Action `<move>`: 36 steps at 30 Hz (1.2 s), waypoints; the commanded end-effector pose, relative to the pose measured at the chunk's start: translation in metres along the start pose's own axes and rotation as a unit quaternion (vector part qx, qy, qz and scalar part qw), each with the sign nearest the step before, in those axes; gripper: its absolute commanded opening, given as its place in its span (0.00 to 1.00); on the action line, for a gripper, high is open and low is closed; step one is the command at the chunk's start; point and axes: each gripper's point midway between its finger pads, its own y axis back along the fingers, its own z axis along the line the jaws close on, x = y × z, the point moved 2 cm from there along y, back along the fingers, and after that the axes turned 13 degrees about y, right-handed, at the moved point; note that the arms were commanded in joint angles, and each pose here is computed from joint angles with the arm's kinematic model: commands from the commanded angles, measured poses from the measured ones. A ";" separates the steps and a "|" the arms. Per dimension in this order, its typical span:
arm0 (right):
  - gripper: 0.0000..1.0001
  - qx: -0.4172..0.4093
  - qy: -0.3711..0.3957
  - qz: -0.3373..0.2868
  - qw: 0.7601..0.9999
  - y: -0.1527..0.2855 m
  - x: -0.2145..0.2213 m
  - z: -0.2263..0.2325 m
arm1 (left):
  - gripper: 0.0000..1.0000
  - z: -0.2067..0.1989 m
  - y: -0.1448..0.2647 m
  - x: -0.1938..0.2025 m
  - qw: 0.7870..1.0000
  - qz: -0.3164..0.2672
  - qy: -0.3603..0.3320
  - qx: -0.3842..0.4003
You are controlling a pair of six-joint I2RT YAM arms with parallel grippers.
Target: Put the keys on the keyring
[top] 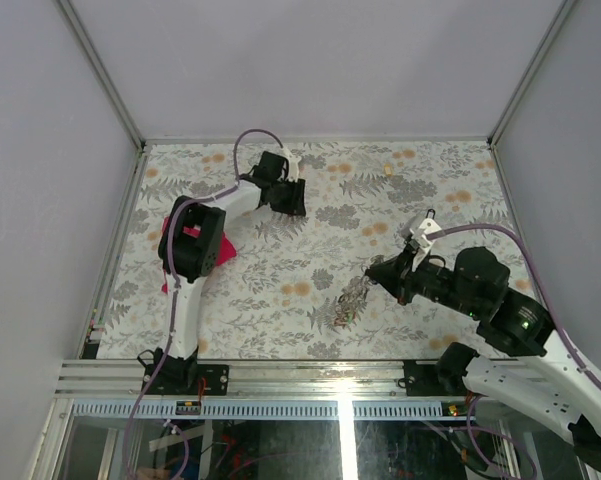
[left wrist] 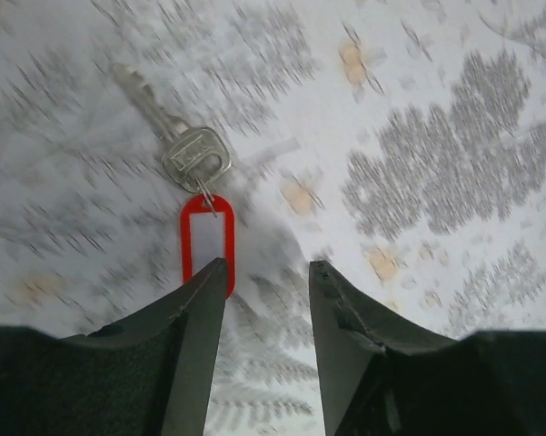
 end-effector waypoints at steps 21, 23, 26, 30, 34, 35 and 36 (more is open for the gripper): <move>0.02 0.035 0.042 -0.050 0.997 0.034 -0.025 -0.009 | 0.49 -0.085 0.109 0.131 0.998 -0.039 -0.048 0.009; 0.02 0.036 0.039 -0.047 0.997 0.034 -0.023 -0.009 | 0.50 -0.095 0.121 0.100 0.995 -0.054 -0.079 0.010; 0.01 0.042 0.032 -0.043 0.998 0.034 -0.020 -0.010 | 0.50 -0.089 0.131 0.073 0.994 -0.061 -0.089 0.005; 0.01 0.050 0.024 -0.037 0.998 0.034 -0.018 -0.012 | 0.49 -0.071 0.133 0.065 0.996 -0.044 -0.072 -0.003; 0.01 0.049 0.022 -0.029 0.998 0.029 -0.015 -0.012 | 0.46 -0.071 0.124 0.077 0.998 -0.017 -0.065 0.014; 0.01 0.049 0.022 -0.027 0.998 0.028 -0.014 -0.013 | 0.45 -0.071 0.122 0.080 0.998 -0.011 -0.066 0.018; 0.01 0.047 0.022 -0.025 0.998 0.027 -0.013 -0.012 | 0.45 -0.069 0.118 0.085 0.998 -0.005 -0.069 0.015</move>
